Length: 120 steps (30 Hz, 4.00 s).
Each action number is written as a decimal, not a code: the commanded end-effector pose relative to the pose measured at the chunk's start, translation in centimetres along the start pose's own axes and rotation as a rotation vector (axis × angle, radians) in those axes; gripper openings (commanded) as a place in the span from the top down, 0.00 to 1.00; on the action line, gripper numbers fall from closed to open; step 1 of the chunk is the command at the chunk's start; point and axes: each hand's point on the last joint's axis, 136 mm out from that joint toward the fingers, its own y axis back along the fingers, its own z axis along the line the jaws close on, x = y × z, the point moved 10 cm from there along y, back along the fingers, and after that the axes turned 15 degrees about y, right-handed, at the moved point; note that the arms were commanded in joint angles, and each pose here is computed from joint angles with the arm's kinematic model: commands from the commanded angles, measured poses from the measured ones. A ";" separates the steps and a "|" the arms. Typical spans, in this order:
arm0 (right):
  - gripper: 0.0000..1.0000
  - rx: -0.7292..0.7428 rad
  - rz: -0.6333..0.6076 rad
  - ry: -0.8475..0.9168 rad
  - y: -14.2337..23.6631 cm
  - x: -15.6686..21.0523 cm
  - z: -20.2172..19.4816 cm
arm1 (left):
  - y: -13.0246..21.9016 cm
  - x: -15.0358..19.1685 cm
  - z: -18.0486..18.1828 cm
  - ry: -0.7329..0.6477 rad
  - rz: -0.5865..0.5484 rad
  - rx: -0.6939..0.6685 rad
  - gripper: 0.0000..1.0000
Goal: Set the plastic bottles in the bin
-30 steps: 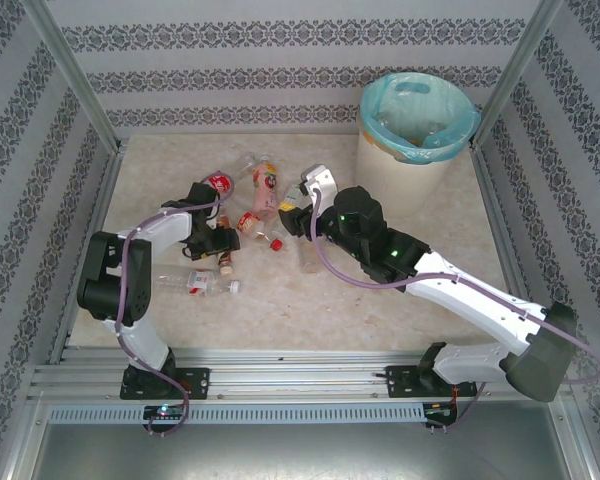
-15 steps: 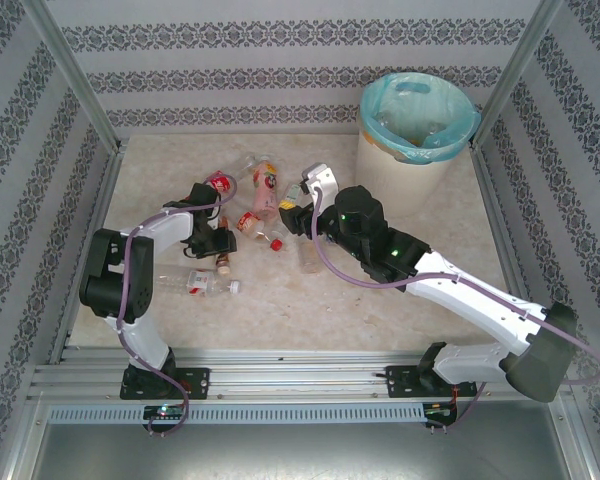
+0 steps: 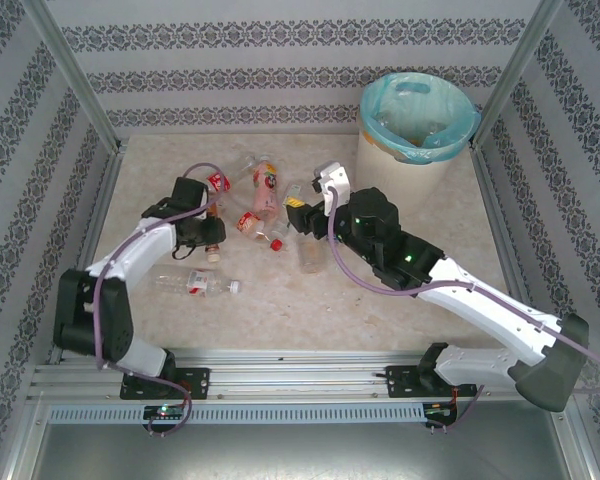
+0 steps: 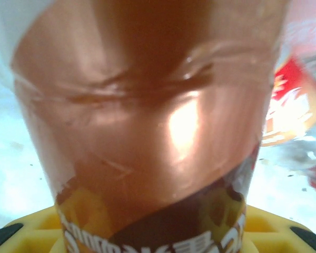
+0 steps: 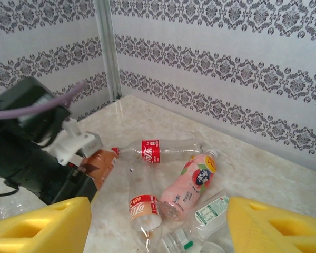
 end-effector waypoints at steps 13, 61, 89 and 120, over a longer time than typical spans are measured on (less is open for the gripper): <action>0.32 -0.088 -0.160 -0.004 1.3 -1.6 0.1 | 14.3 1.5 -3.6 -0.390 -0.555 0.620 0.66; 0.39 -0.341 -0.461 0.055 2.5 -5.7 3.4 | 21.1 7.6 -11.8 -1.010 -0.740 1.157 0.73; 0.49 0.290 -0.181 0.246 2.7 -8.9 -10.9 | 21.4 5.0 -10.4 -0.535 -0.935 0.994 0.11; 0.20 0.590 0.153 -0.076 -6.8 1.9 -30.3 | 17.1 4.3 -10.0 -0.359 -0.667 0.661 0.15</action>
